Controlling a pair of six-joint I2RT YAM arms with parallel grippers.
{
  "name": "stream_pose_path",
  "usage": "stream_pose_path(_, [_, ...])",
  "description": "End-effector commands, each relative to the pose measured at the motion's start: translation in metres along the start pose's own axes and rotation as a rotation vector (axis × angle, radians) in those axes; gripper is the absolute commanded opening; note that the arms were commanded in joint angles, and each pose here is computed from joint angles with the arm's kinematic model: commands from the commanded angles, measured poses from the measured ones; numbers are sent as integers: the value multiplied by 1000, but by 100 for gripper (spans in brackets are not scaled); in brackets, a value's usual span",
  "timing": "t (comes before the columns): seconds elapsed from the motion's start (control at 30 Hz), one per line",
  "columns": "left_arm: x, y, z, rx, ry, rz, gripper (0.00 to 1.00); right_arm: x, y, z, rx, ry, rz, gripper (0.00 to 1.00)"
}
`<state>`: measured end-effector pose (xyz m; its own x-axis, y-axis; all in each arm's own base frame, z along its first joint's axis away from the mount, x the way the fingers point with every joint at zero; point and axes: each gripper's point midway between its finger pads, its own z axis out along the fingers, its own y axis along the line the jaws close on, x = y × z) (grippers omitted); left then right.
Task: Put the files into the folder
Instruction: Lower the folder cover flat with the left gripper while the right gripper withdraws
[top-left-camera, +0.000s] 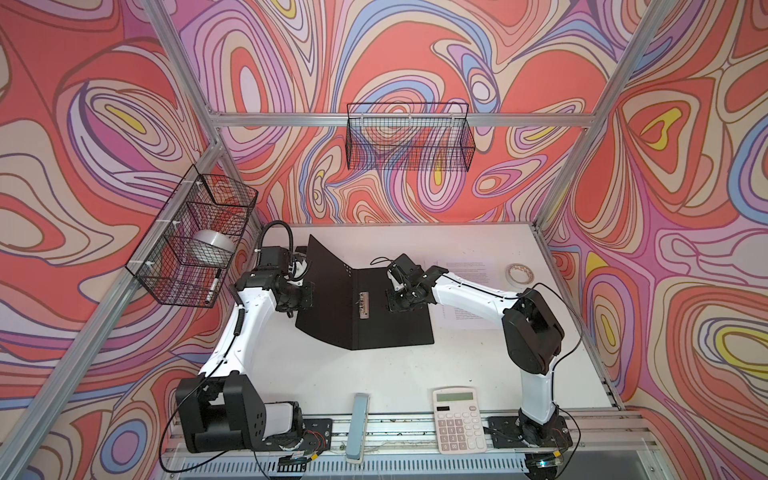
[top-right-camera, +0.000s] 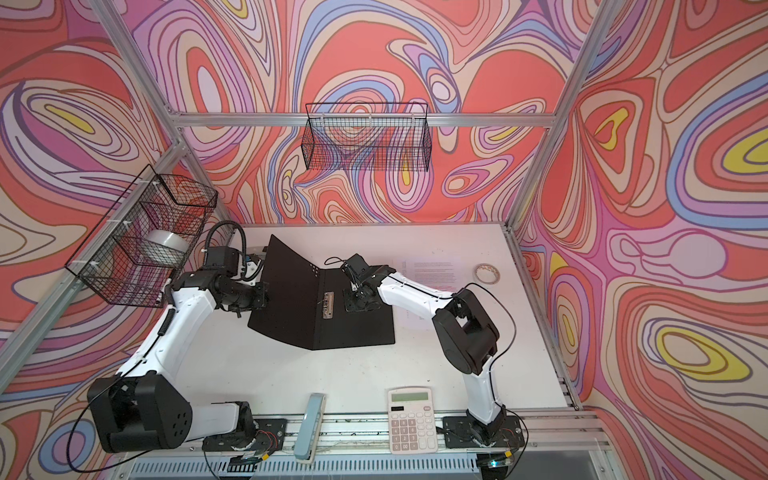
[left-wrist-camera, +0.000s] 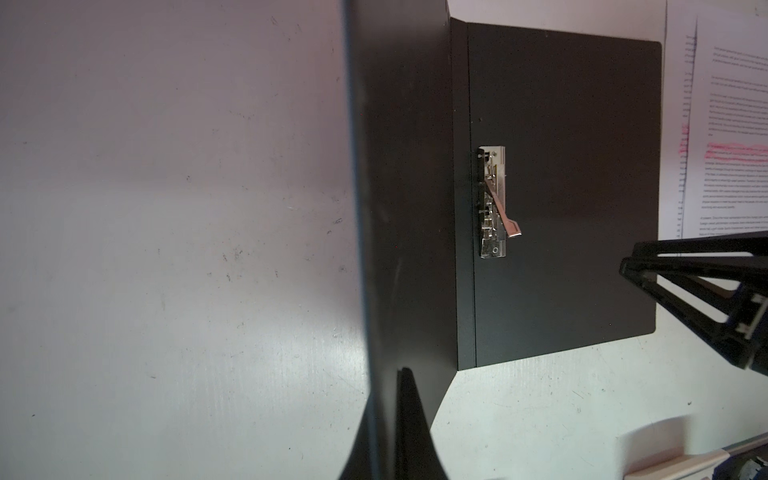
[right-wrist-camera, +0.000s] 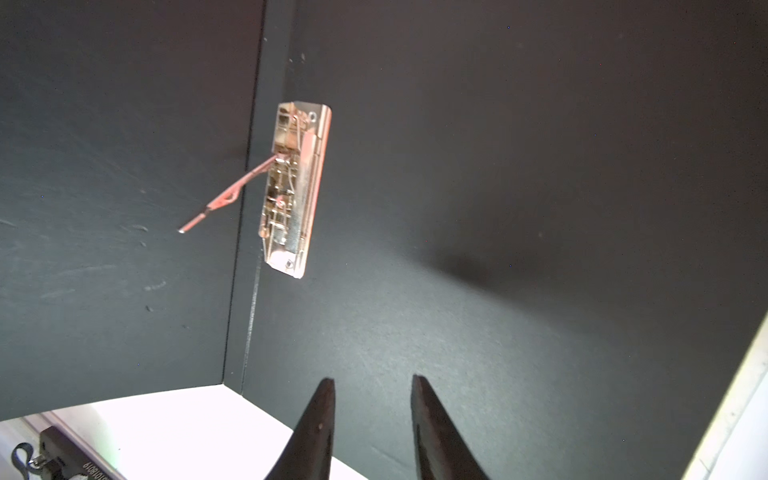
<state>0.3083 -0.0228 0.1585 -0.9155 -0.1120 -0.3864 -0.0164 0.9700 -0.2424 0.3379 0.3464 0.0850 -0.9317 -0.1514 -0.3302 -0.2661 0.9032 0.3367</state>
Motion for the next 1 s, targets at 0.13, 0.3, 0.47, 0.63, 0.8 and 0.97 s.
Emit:
stream_pose_path(0.13, [24,18,15,-55,104,19,19,6,-16,26,44,31,7,33])
stream_pose_path(0.3, [26,20,16,-61,117,8,26,10,-18,36,42,48,12,33])
stream_pose_path(0.47, [27,31,16,-109,123,0,30,12,-20,41,43,58,15,33])
stream_pose_path(0.63, [29,46,14,-159,133,-29,38,14,-23,47,40,72,21,33])
stream_pose_path(0.8, [31,58,15,-188,146,-58,48,17,-22,52,28,81,26,33])
stream_pose_path(0.97, [32,63,16,-189,154,-69,62,20,-23,55,27,88,29,32])
